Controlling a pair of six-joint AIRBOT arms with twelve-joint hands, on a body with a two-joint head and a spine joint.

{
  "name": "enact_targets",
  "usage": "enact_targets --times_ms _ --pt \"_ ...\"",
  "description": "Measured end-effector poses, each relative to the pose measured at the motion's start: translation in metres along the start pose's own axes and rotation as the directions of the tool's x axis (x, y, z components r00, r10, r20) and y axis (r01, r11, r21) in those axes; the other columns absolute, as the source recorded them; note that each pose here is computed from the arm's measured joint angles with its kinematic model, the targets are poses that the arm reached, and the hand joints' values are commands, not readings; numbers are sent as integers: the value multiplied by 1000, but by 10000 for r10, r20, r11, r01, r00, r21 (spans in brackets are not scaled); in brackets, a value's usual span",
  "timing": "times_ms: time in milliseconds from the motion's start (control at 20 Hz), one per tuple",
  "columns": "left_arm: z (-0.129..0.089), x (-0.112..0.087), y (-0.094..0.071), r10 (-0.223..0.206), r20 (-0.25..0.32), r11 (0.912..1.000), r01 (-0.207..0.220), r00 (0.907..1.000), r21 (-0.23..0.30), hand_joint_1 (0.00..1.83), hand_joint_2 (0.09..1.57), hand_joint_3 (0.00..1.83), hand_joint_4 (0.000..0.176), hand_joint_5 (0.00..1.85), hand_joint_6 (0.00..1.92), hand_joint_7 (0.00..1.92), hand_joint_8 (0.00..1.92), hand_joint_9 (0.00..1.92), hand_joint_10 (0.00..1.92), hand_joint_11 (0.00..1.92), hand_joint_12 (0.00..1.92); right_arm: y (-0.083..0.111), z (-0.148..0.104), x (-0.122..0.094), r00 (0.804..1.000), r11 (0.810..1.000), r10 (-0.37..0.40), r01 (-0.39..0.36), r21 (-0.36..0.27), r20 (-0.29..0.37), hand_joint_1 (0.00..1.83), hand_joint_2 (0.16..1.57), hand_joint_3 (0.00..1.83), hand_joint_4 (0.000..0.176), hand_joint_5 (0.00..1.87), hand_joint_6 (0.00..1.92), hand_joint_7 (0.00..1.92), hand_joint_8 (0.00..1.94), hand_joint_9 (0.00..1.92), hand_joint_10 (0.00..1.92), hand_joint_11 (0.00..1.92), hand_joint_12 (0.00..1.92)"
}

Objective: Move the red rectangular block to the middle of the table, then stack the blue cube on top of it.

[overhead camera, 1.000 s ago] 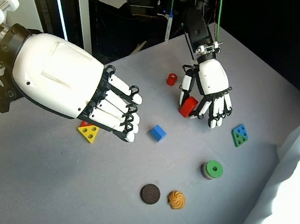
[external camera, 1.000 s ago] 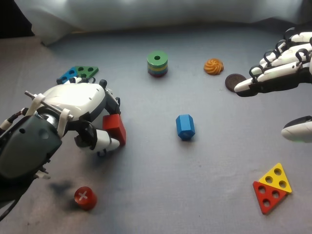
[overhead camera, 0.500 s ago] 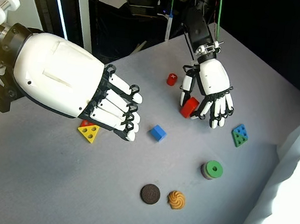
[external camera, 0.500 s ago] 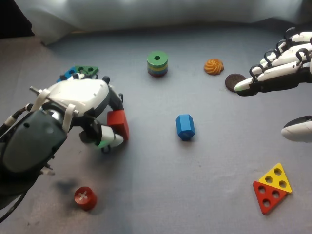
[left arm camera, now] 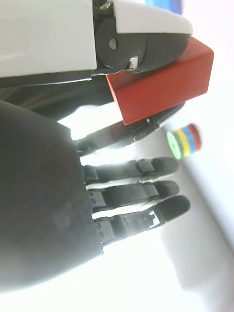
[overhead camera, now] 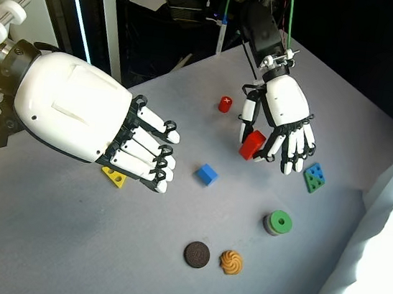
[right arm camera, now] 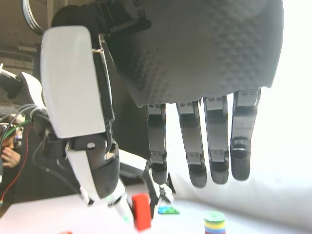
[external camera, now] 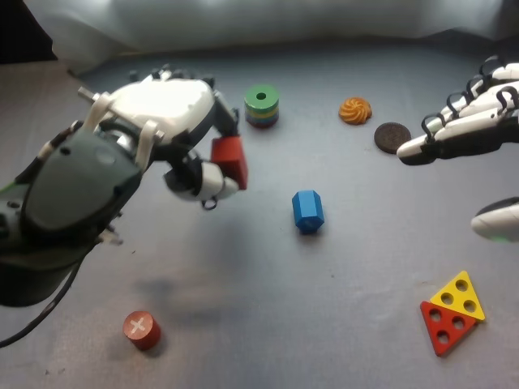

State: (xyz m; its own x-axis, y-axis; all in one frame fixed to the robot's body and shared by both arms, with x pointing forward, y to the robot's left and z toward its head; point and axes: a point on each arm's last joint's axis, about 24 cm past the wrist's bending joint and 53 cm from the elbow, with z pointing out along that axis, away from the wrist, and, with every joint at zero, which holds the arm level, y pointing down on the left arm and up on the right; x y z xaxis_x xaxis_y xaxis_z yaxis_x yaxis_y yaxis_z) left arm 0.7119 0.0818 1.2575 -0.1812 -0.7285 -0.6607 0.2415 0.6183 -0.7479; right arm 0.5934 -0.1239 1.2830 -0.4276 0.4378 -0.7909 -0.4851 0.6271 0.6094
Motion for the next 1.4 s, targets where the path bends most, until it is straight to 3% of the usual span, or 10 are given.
enact_targets --times_ms 200,400,450,500,700,800,900,1000,1350,1400 --pt "3 10 -14 -305 -145 9995 306 9994 107 1061 1062 0 150 1085 804 409 2 277 7 0 1098 0 0 0 10000 10000 42 -42 11 4 485 1231 3 0 313 1 295 0 221 0 0 591" --pt "0 33 -20 -515 -573 9984 526 9970 188 1042 1072 2 175 1055 852 418 2 281 5 0 1124 0 0 0 10000 10000 62 -62 1 -2 512 1230 1 0 321 4 305 4 222 1 0 582" --pt "-2 37 -16 -502 -585 9986 511 9970 148 1042 1072 2 175 1055 852 418 2 281 5 0 1124 0 0 0 10000 10000 81 -81 11 -5 512 1230 1 0 321 4 305 4 222 1 0 582" --pt "-3 41 -10 -545 -633 9985 549 9965 39 1065 1064 0 135 1081 811 430 3 278 3 0 1092 0 0 0 10000 9999 100 -100 15 -4 499 1232 1 0 327 5 315 5 237 6 0 609" --pt "-8 52 6 -602 -739 9980 588 9954 -212 1049 1066 1 173 1070 826 424 2 275 1 0 1116 0 1 0 9999 9999 104 -104 -1 -10 520 1224 0 0 333 5 320 3 243 6 0 607" --pt "-10 58 10 -543 -832 9984 530 9950 -179 1059 1062 0 156 1083 806 417 1 268 1 0 1091 0 1 0 9999 9999 104 -104 -7 -6 511 1227 0 0 330 1 317 1 236 2 0 608" --pt "-13 62 17 -565 -874 9982 544 9946 -263 1047 1068 1 173 1066 834 430 3 288 7 0 1105 0 1 0 9999 9999 101 -101 0 -7 503 1226 0 0 328 2 325 3 245 5 0 561" --pt "-12 60 21 -568 -794 9981 546 9952 -296 1062 1062 0 144 1083 809 431 1 274 1 0 1070 1 1 0 9999 9999 101 -101 -11 -5 532 1220 0 0 335 4 341 6 258 9 0 595" --pt "-2 58 22 -401 -592 9992 398 9974 -54 1019 1093 3 176 998 941 554 26 336 17 0 1122 -1 1 1 9999 9999 101 -101 44 -34 541 1222 0 0 352 7 339 2 253 3 0 617" --pt "0 56 24 -359 -525 9994 357 9980 -41 959 1018 0 68 914 451 600 18 350 15 0 1105 0 2 2 9999 9999 103 -103 24 -57 533 1225 0 0 352 6 337 1 250 2 0 616"
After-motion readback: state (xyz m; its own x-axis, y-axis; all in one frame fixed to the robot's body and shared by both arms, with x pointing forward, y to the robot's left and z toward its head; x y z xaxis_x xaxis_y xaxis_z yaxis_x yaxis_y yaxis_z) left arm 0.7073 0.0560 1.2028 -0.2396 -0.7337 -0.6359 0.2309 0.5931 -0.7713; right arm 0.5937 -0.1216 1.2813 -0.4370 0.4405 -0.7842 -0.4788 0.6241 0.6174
